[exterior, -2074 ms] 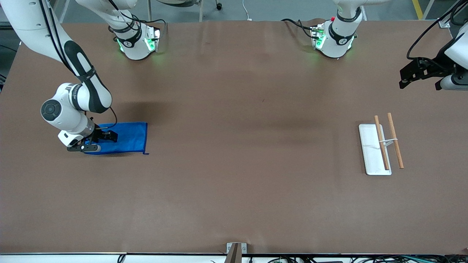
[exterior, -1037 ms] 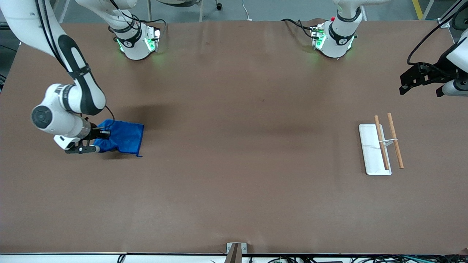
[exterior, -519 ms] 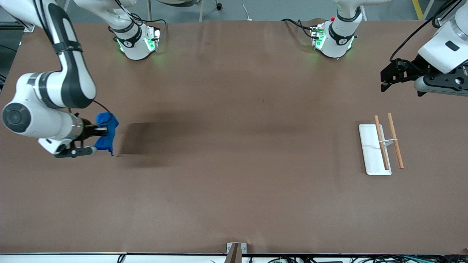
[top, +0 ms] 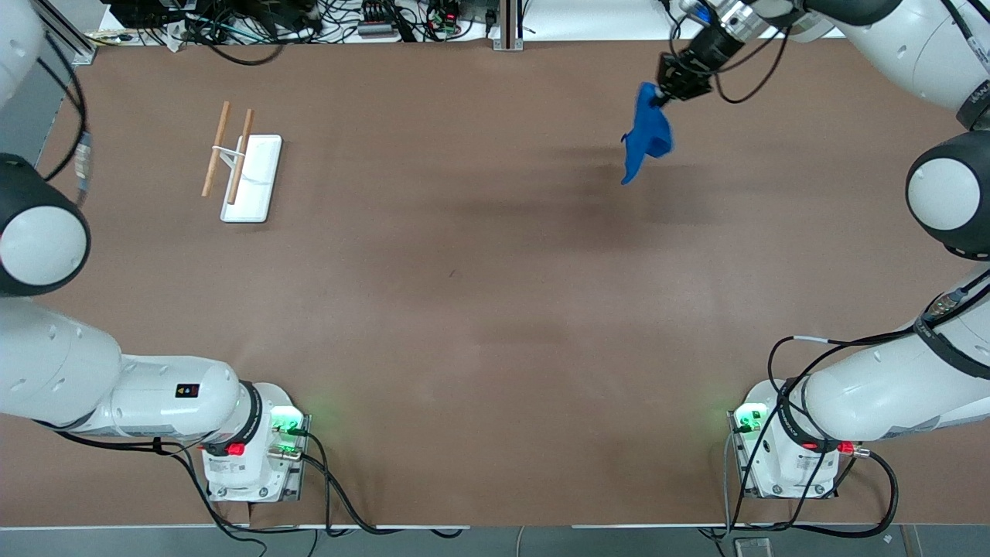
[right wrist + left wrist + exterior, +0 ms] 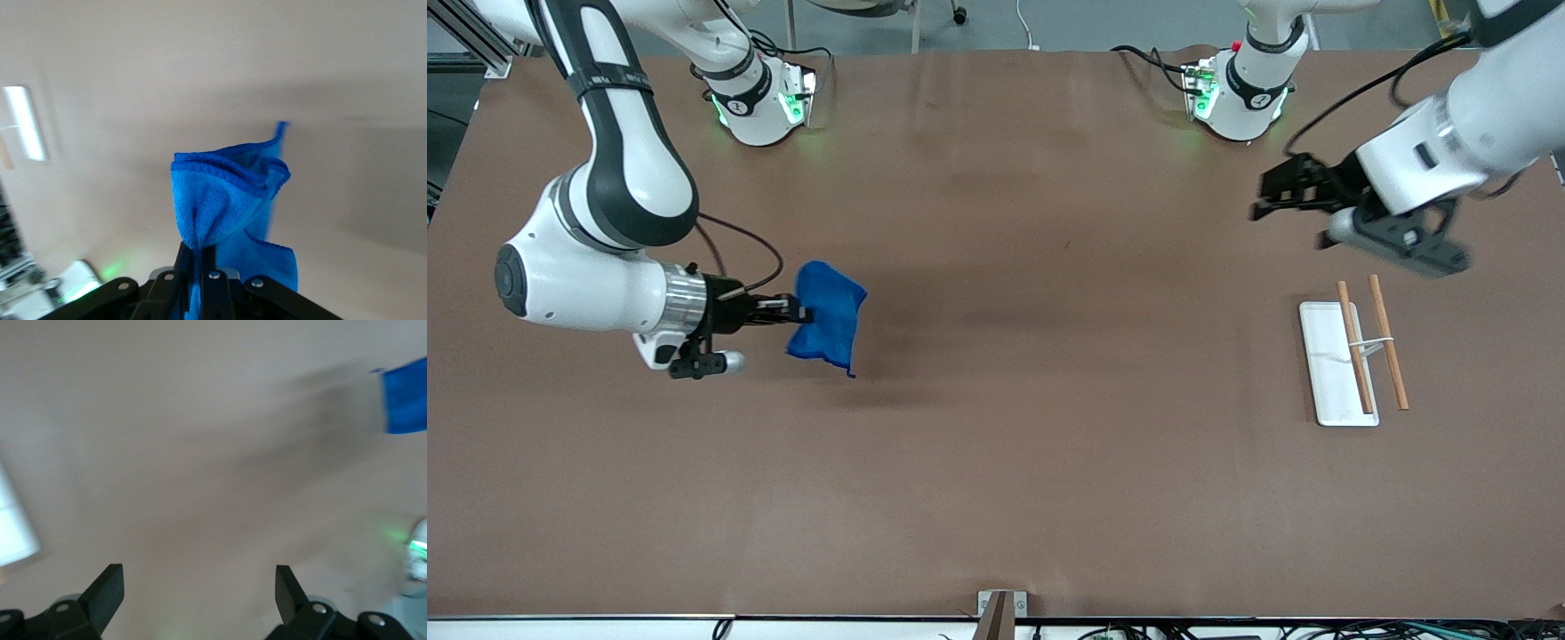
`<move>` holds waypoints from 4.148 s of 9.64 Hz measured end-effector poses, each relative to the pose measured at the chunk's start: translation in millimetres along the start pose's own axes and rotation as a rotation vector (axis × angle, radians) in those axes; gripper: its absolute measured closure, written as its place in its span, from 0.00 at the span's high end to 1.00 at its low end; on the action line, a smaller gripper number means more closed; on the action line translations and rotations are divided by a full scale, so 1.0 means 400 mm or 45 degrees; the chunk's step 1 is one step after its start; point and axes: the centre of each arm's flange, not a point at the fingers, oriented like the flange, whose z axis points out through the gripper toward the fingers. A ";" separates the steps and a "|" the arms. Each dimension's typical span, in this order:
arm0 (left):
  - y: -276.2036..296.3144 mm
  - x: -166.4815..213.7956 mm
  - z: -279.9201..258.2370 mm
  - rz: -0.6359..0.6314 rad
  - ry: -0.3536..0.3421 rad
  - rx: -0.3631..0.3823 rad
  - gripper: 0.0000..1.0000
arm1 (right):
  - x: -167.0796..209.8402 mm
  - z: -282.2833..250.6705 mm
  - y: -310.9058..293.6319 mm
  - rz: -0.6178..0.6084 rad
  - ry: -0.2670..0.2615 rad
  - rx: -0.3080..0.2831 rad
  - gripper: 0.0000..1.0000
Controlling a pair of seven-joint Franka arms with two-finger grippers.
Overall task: Right arm passes towel to left arm to hang
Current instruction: 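Lift the towel with the right gripper while the left gripper approaches, then carry the towel toward the left gripper while the left gripper reaches it, then grasp the towel's hanging edge with the left gripper, then open the right gripper and withdraw it while the left gripper carries the towel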
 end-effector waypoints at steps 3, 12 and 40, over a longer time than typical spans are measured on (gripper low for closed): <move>-0.064 0.049 0.175 -0.007 0.061 -0.513 1.00 | -0.025 0.064 -0.152 0.039 -0.009 0.334 0.08; -0.245 -0.019 0.881 -0.096 0.150 -1.937 0.90 | -0.124 0.201 -0.459 0.244 0.034 1.073 0.08; -0.301 0.090 0.556 -0.518 -0.017 -1.267 0.03 | 0.079 -0.089 0.106 -0.082 0.240 0.020 1.00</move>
